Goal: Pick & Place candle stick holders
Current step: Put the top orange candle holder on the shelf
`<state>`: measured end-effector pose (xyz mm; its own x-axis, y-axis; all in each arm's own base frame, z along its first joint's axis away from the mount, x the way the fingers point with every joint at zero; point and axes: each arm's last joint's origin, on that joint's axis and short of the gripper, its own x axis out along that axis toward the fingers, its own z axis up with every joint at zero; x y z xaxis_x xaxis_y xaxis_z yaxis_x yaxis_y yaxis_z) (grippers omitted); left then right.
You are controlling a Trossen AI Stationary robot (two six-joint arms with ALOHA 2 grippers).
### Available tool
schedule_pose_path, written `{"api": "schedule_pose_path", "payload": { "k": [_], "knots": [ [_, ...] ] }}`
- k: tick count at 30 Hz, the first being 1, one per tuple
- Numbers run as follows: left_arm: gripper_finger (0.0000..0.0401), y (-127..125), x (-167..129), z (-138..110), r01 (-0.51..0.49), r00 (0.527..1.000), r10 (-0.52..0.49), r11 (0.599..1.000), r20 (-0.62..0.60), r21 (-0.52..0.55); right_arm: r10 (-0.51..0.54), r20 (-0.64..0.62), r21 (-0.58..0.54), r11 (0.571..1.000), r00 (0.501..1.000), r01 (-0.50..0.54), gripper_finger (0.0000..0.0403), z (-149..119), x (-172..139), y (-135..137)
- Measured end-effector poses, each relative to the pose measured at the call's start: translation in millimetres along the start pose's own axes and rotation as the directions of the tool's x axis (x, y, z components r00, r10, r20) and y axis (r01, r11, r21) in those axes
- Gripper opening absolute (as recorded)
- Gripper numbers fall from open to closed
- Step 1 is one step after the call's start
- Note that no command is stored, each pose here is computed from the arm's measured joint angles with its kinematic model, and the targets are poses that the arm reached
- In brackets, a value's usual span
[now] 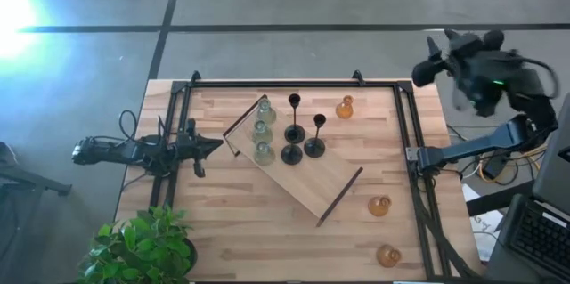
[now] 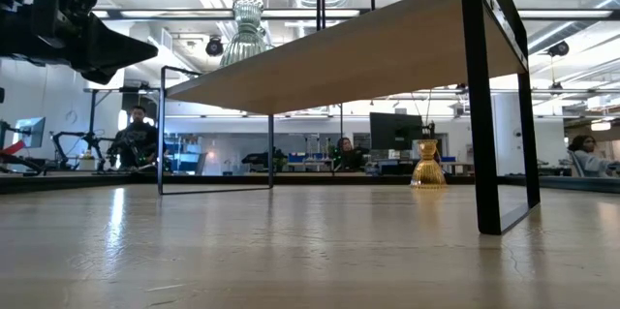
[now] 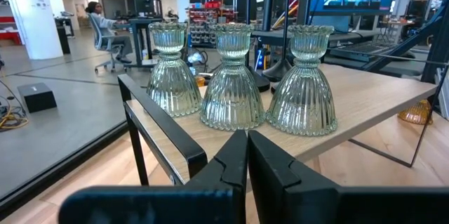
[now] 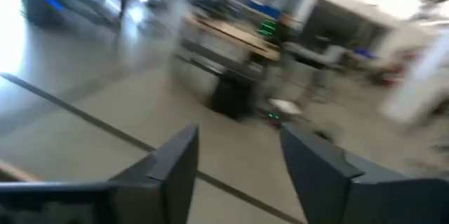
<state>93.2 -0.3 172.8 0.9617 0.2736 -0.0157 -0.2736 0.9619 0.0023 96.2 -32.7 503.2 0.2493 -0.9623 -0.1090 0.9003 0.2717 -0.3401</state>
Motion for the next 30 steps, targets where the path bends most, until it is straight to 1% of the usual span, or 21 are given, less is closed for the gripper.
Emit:
{"api": "schedule_pose_path", "payload": {
  "k": [2,4,7,10,11,13,14,16,18,19,21,24,25,26,28,30],
  "knots": [
    [0.0016,0,0,0,0.000,1.000,0.000,1.000,0.000,0.000,-0.066,-0.016,-0.102,0.993,0.998,0.064,0.0223,0,6,8],
    [0.0017,0,0,0,0.000,1.000,0.000,1.000,0.000,0.000,-0.066,-0.022,-0.139,0.988,0.998,0.063,0.0242,1,11,19],
    [0.0018,0,0,0,0.000,1.000,0.000,1.000,0.000,0.000,-0.064,-0.034,-0.160,0.985,0.997,0.058,0.0259,1,17,35],
    [0.0017,0,0,0,0.000,1.000,0.000,1.000,0.000,0.000,-0.090,-0.059,-0.107,0.991,0.994,0.083,0.0268,2,29,49],
    [0.0016,0,0,0,0.000,1.000,0.000,1.000,0.000,0.000,-0.071,-0.075,-0.072,0.995,0.995,0.066,0.0271,1,35,53],
    [0.0017,0,0,0,0.000,1.000,0.000,1.000,0.000,0.000,0.015,-0.136,0.004,1.000,0.991,-0.015,0.0274,-3,48,57],
    [0.0017,0,0,0,0.000,1.000,0.000,1.000,0.000,0.000,0.074,-0.184,0.049,0.997,0.980,-0.066,0.0274,-7,57,56],
    [0.0018,0,0,0,0.000,1.000,0.000,1.000,0.000,0.000,0.179,-0.295,0.133,0.980,0.939,-0.145,0.0272,-17,77,51],
    [0.0018,0,0,0,0.000,1.000,0.000,1.000,0.000,0.000,0.274,-0.405,0.191,0.958,0.872,-0.212,0.0268,-31,97,45],
    [0.0017,0,0,0,0.000,1.000,0.000,1.000,0.000,0.000,0.318,-0.441,0.222,0.945,0.840,-0.241,0.0266,-37,106,43],
    [0.0016,0,0,0,0.000,1.000,0.000,1.000,0.000,0.000,0.418,-0.466,0.294,0.905,0.780,-0.309,0.0262,-48,120,37],
    [0.0017,0,0,0,0.000,1.000,0.000,1.000,0.000,0.000,0.549,-0.441,0.379,0.831,0.710,-0.407,0.0255,-62,139,36],
    [0.0018,0,0,0,0.000,1.000,0.000,1.000,0.000,0.000,0.574,-0.442,0.400,0.814,0.689,-0.422,0.0253,-69,146,38],
    [0.0018,0,0,0,0.000,1.000,0.000,1.000,0.000,0.000,0.586,-0.448,0.415,0.805,0.675,-0.424,0.0251,-75,151,39],
    [0.0018,0,0,0,0.000,1.000,0.000,1.000,0.000,0.000,0.577,-0.483,0.425,0.812,0.658,-0.400,0.0245,-88,160,42],
    [0.0017,0,0,0,0.000,1.000,0.000,1.000,0.000,0.000,0.571,-0.527,0.431,0.818,0.630,-0.381,0.0240,-102,169,46]
  ]
}}
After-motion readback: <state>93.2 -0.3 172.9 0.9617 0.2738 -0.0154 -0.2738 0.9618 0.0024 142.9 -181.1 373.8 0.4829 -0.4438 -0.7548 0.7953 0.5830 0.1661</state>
